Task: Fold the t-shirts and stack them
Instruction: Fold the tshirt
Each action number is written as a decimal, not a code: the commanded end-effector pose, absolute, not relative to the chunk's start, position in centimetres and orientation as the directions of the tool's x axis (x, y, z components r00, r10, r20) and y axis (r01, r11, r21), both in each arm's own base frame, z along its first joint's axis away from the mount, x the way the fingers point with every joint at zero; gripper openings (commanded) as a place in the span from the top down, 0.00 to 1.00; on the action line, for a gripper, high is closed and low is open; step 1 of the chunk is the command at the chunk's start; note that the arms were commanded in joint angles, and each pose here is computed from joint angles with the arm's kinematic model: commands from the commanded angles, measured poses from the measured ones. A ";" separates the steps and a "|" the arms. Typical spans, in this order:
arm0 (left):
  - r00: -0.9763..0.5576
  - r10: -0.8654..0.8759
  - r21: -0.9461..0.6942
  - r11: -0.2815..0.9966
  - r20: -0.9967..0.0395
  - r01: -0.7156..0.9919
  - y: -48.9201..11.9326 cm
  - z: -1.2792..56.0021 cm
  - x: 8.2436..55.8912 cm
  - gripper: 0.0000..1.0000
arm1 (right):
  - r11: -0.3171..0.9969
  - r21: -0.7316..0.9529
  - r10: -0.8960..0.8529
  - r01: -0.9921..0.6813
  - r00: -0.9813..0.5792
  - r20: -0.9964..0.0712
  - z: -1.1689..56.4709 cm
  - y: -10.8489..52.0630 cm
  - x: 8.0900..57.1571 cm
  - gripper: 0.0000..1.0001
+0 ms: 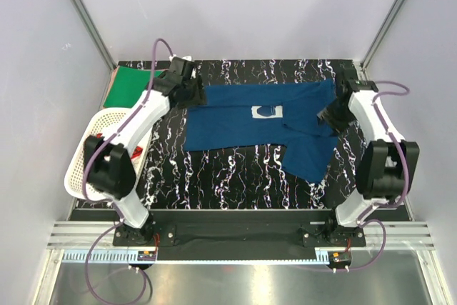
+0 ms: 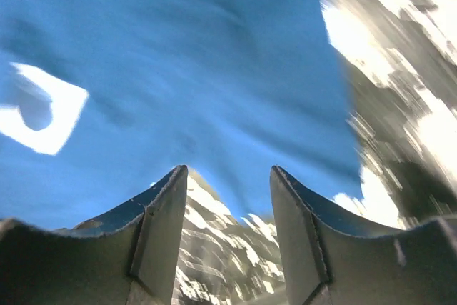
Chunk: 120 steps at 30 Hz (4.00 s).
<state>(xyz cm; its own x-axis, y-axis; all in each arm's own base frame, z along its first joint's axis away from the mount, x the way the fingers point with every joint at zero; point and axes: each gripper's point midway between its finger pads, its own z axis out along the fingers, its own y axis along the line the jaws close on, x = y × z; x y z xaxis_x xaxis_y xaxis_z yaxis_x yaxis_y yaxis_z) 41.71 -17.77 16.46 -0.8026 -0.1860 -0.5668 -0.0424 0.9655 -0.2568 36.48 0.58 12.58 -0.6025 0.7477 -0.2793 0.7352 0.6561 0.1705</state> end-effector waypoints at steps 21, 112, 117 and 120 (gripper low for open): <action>-0.832 -0.254 -0.459 0.889 -0.493 0.000 -16.4 13.1 33.5 0.42 | 0.370 0.083 0.921 0.925 -0.353 -0.165 2.4 1.1 21.0 0.49; -0.741 -0.480 -0.296 0.876 -0.470 -0.380 -10.6 9.3 40.4 1.00 | 0.825 0.296 0.551 0.482 -0.567 -0.612 19.6 -0.7 36.4 1.00; -0.741 -0.477 -0.288 0.878 -0.472 -0.382 -10.6 9.4 42.7 1.00 | 0.815 0.280 0.560 0.508 -0.567 -0.604 20.4 -1.1 39.5 1.00; -0.741 -0.474 -0.281 0.880 -0.475 -0.383 -10.6 9.5 43.7 1.00 | 0.816 0.279 0.559 0.507 -0.569 -0.602 20.9 -1.1 41.2 1.00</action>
<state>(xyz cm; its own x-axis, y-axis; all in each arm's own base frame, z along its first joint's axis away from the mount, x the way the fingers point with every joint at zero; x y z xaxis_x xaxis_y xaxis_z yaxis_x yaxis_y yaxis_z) 41.79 -10.75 7.66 -0.7591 -0.4849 -0.4344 -0.4031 0.8740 -0.2714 39.63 -0.91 19.11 -0.5792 0.5813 -0.5715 0.5232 0.8027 0.2862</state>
